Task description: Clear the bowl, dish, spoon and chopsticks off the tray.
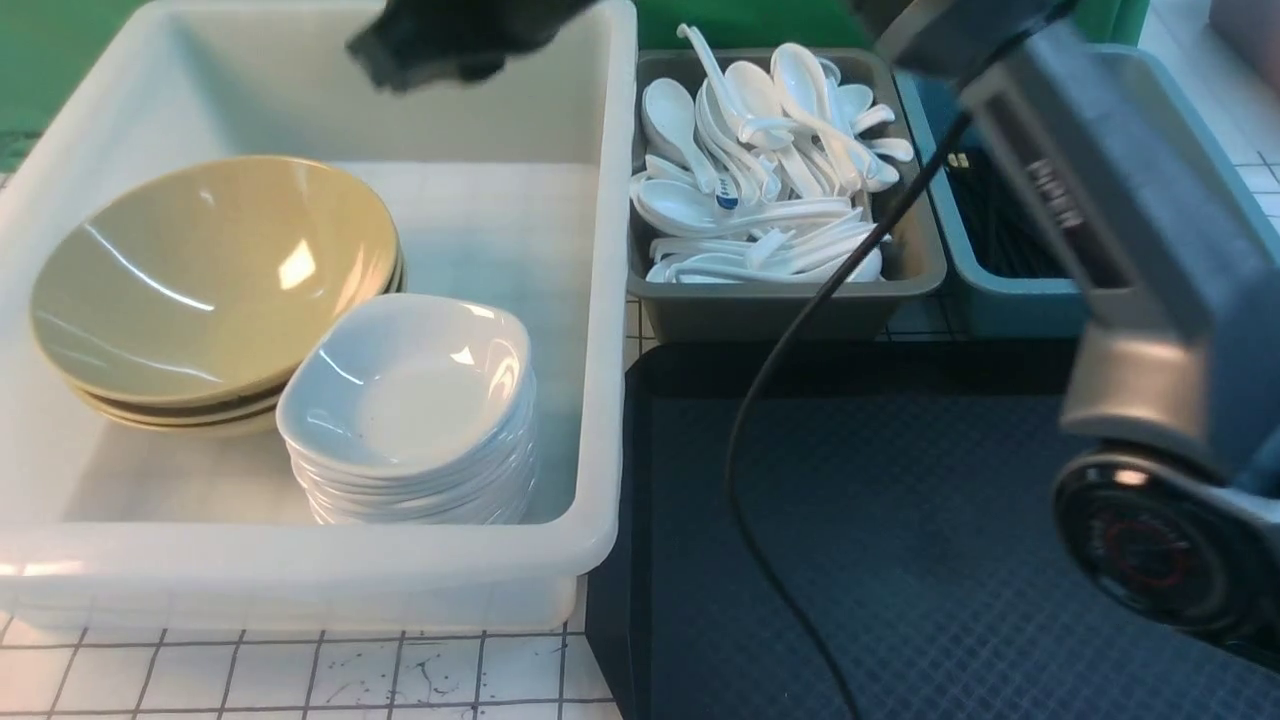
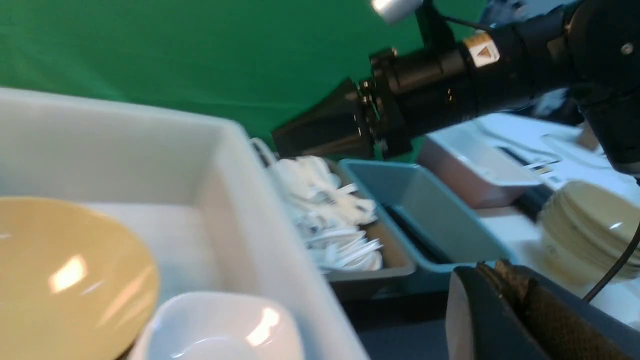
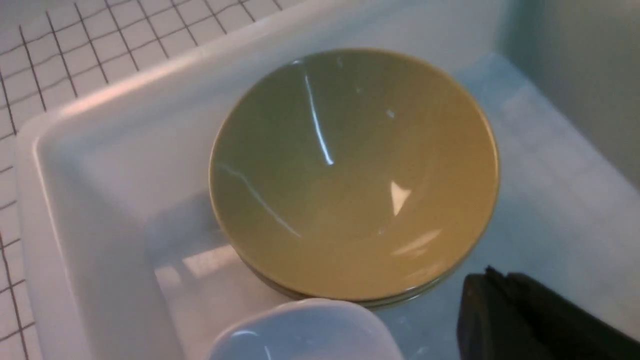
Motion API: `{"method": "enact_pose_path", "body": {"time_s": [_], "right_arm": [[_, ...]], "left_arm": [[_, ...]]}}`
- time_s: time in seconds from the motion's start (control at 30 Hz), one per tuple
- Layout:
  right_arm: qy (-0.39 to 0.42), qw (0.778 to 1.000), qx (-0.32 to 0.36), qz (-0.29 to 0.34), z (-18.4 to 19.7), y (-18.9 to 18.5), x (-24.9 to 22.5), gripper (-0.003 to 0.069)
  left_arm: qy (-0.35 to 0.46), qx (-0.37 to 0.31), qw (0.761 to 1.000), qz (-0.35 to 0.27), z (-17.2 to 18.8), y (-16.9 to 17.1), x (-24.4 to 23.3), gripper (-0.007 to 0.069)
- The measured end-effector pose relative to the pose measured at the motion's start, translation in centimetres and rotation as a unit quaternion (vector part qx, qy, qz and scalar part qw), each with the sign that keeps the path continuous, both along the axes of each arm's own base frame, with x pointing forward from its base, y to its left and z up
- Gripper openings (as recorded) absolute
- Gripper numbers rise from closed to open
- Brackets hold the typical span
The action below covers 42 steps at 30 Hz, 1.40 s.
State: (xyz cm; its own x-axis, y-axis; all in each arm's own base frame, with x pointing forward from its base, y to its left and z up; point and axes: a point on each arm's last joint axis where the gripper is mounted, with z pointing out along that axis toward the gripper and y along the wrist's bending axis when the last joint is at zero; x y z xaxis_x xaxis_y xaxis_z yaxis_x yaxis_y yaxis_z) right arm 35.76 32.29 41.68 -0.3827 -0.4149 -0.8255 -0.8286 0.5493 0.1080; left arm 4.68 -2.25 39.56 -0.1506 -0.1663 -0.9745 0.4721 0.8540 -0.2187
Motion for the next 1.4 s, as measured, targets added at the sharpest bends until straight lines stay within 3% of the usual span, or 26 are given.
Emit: {"method": "enact_pose_path", "body": {"time_s": [0.2,0.33,0.53,0.7,0.93,1.4], "right_arm": [[-0.019,0.999,0.031,-0.011,4.7,-2.2,-2.6,0.0027],[-0.013,1.0,0.014,-0.012,8.3,-5.4,-6.7,0.0027],[0.039,0.998,-0.053,-0.015,7.2,-9.0,-11.5,0.0027],[0.119,0.986,-0.108,-0.038,3.0,-13.6,-16.8,0.0027],[0.142,0.98,-0.129,-0.059,0.0,-18.6,-22.3,0.0031],[0.14,0.98,-0.128,-0.06,-1.1,-20.6,-24.6,0.0039]], "left_arm": [[0.013,-0.033,0.999,-0.028,-2.8,-1.3,1.0,-0.0001],[0.023,-0.084,0.995,-0.046,-5.5,-1.7,1.0,-0.0001],[-0.005,-0.122,0.991,-0.049,-8.7,-1.9,1.2,-0.0001],[-0.018,-0.131,0.99,-0.047,-10.6,-2.1,1.6,-0.0001],[-0.003,-0.122,0.991,-0.045,-11.4,-2.1,1.7,-0.0001],[0.05,-0.089,0.994,-0.043,-12.5,-2.2,1.6,-0.0001]]}}
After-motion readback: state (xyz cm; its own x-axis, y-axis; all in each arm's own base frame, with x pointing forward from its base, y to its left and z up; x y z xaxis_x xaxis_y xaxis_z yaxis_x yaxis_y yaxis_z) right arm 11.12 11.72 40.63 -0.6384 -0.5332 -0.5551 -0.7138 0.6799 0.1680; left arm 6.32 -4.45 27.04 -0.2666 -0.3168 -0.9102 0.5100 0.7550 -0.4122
